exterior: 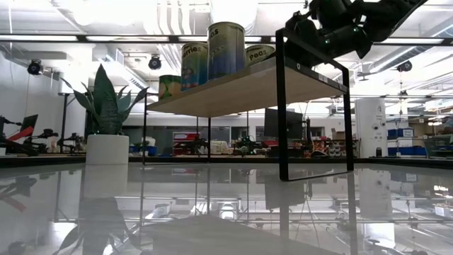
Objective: Pick and place cans onto a shelf
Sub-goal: Put the canned peas on the shelf, then put the canned pineapple on the shelf
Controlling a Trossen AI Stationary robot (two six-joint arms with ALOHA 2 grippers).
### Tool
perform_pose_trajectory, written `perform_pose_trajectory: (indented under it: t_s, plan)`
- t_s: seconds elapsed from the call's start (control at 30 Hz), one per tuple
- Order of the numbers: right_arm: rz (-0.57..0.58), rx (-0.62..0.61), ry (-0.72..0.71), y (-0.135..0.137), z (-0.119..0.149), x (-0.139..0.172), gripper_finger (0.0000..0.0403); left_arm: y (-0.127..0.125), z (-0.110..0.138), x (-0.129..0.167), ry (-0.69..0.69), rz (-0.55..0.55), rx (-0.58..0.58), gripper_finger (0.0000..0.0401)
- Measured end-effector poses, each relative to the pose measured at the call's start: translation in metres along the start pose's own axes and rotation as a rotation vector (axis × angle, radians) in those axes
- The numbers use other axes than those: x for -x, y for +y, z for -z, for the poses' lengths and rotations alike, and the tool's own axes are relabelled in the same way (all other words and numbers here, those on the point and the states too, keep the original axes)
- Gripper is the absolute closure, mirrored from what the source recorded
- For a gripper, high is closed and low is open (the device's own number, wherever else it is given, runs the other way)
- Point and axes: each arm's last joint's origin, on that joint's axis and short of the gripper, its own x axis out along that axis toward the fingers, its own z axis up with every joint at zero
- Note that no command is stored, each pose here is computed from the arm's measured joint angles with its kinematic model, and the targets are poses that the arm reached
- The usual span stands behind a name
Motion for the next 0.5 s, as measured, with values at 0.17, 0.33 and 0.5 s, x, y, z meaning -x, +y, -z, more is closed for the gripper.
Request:
perform_pose_trajectory:
  t_s: [0.17, 0.33, 0.5]
  plan:
    - [0.001, -0.005, -0.02, 0.001, -0.005, 0.006, 0.0051, 0.0, 0.0, 0.0, 0.001, 0.0, 0.001, 0.0281]
    - [0.009, -0.027, -0.028, 0.006, -0.013, 0.023, 0.0051, 0.0, 0.0, 0.0, 0.004, 0.001, 0.01, 0.0281]
    - [-0.003, -0.111, -0.021, 0.016, -0.022, 0.049, 0.0051, 0.0, 0.001, 0.0, 0.005, 0.001, 0.014, 0.0281]
